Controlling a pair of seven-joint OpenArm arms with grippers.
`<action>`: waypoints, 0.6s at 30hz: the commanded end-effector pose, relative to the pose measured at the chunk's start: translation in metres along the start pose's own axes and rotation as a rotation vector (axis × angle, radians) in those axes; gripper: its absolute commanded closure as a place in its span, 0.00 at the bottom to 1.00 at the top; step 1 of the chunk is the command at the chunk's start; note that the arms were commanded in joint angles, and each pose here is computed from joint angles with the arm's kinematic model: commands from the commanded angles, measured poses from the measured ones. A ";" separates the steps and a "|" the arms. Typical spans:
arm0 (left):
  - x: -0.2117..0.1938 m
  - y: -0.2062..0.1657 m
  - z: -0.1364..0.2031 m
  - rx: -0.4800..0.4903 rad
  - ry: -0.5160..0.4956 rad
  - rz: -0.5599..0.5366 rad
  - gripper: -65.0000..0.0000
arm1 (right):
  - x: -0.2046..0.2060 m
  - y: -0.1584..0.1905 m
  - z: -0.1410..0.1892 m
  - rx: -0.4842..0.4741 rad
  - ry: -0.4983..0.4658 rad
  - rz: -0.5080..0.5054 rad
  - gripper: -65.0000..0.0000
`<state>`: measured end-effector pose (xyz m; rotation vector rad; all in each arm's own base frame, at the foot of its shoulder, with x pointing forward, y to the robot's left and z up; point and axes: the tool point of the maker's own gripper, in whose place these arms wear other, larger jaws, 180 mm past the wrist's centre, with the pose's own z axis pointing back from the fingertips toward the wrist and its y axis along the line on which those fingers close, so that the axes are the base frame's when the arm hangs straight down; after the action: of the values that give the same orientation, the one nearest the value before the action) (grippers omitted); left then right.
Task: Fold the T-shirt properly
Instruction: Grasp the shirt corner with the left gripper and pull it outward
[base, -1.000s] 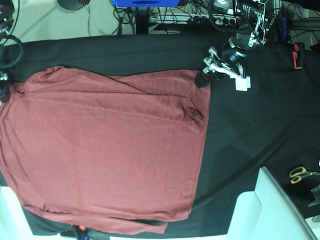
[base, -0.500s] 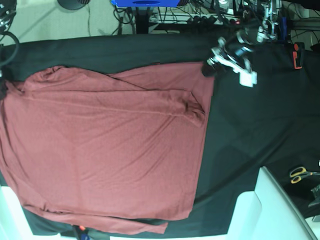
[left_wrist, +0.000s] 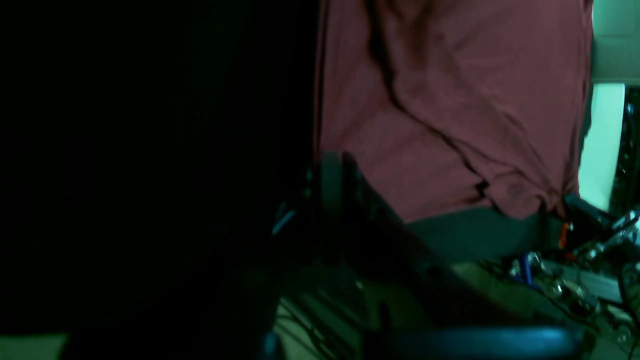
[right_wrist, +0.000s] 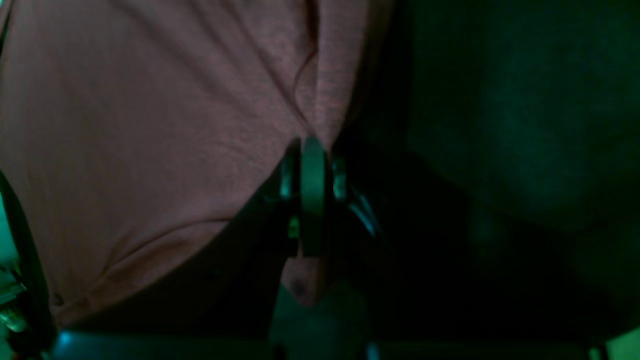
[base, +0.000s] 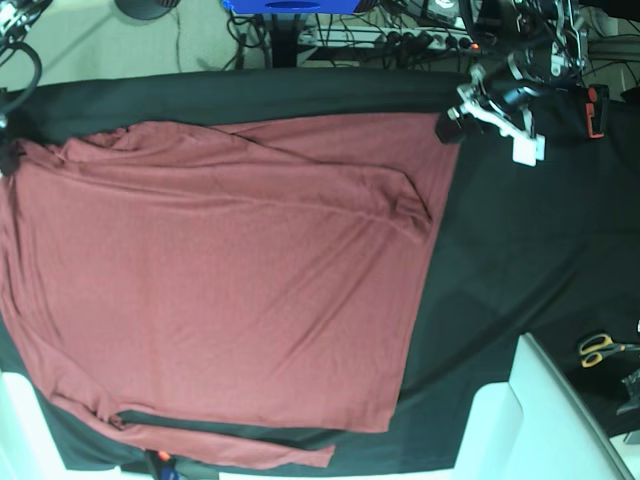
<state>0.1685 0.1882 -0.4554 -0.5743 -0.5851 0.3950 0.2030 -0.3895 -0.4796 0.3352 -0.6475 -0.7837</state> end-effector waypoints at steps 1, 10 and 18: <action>0.004 -0.001 0.006 -0.011 -0.014 -0.012 1.00 | 0.020 0.001 0.010 0.000 -0.046 0.034 1.00; -0.005 -0.001 0.013 -0.006 0.000 -0.017 1.00 | 0.018 0.002 0.017 -0.012 -0.046 0.074 1.00; 0.007 -0.019 0.021 -0.031 -0.031 -0.074 1.00 | 0.025 0.008 0.025 -0.029 -0.017 0.117 1.00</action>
<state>0.1615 0.1824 -0.4338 -0.5718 -0.6160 0.3387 0.1958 -0.3881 -0.4613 0.2875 -0.6144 -0.6975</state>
